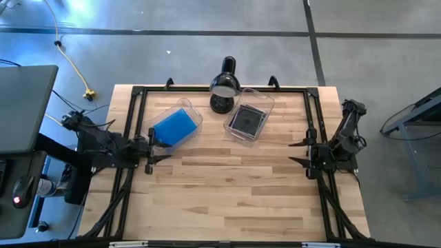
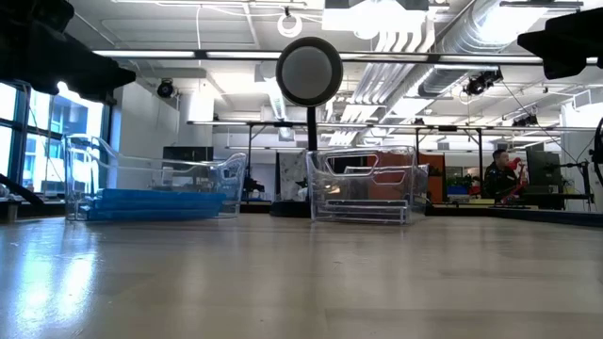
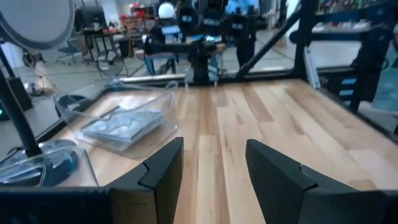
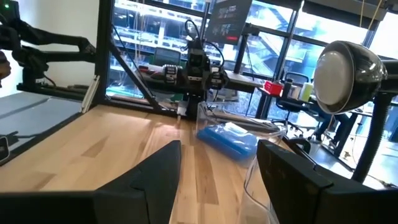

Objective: Pick & place jewel cases by type
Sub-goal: Return to Home Position

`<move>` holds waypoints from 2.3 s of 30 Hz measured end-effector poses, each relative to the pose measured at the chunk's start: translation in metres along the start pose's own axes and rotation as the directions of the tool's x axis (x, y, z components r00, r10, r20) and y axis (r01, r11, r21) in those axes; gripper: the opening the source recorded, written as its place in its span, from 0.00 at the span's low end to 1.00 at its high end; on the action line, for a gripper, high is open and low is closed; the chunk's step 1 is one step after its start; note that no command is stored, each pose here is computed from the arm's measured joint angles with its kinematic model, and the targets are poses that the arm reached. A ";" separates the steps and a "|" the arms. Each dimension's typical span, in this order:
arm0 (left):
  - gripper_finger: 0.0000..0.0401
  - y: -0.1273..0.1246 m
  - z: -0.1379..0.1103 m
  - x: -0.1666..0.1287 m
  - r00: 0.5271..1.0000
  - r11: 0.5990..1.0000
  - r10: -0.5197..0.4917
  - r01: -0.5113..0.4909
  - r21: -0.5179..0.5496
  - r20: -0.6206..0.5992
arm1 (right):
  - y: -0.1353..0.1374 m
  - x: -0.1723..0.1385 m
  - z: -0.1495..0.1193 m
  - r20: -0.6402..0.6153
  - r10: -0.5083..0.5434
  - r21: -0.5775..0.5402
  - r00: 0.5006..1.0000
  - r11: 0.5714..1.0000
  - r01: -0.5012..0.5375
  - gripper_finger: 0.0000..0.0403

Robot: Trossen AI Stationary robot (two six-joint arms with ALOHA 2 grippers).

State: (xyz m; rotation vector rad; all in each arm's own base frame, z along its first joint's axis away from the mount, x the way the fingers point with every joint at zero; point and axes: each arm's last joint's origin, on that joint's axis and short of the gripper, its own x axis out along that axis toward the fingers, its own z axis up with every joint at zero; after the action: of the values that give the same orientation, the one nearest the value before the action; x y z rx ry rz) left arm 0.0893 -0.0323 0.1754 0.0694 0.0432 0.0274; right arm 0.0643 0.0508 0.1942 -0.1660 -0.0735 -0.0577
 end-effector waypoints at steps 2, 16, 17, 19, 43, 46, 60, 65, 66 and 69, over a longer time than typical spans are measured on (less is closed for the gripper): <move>0.43 0.000 0.000 0.000 1.000 1.000 0.007 -0.007 0.007 -0.005 | -0.001 0.001 0.000 0.002 0.000 -0.002 1.000 1.000 0.000 0.52; 0.43 0.000 -0.001 0.000 1.000 0.999 0.011 -0.011 0.033 -0.013 | -0.007 0.013 -0.005 0.036 0.037 0.000 0.999 0.999 -0.037 0.52; 0.43 0.000 -0.001 0.000 1.000 0.999 0.011 -0.010 0.032 -0.012 | -0.007 0.014 -0.007 0.028 0.028 -0.006 0.999 1.000 -0.028 0.52; 0.43 0.000 -0.001 0.000 1.000 1.000 0.011 -0.011 0.029 -0.007 | -0.007 0.016 -0.015 0.009 -0.003 -0.014 1.000 1.000 0.003 0.52; 0.43 0.000 0.000 0.000 1.000 0.999 0.006 -0.006 0.054 -0.001 | -0.014 0.019 -0.014 0.054 -0.110 0.131 0.992 0.986 0.103 0.52; 0.43 0.000 0.000 0.000 1.000 0.999 0.006 -0.006 0.054 -0.001 | -0.014 0.019 -0.014 0.054 -0.110 0.131 0.992 0.986 0.103 0.52; 0.43 0.000 0.000 0.000 1.000 0.998 0.006 -0.006 0.055 -0.002 | -0.014 0.019 -0.014 0.054 -0.110 0.130 0.992 0.986 0.102 0.52; 0.43 0.000 0.000 0.000 1.000 0.998 0.006 -0.006 0.055 -0.002 | -0.014 0.019 -0.014 0.054 -0.110 0.130 0.992 0.986 0.102 0.52; 0.43 0.000 0.000 0.000 1.000 0.998 0.006 -0.006 0.055 -0.002 | -0.014 0.019 -0.014 0.054 -0.110 0.130 0.992 0.986 0.102 0.52; 0.43 0.000 0.000 0.000 1.000 0.998 0.006 -0.006 0.055 -0.002 | -0.014 0.019 -0.014 0.054 -0.110 0.130 0.992 0.986 0.102 0.52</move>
State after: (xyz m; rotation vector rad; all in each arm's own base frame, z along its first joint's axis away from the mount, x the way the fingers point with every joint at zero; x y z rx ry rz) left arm 0.0895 -0.0324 0.1751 0.1246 0.0456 0.0325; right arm 0.0838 0.0341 0.1842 -0.0363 -0.1466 -0.1539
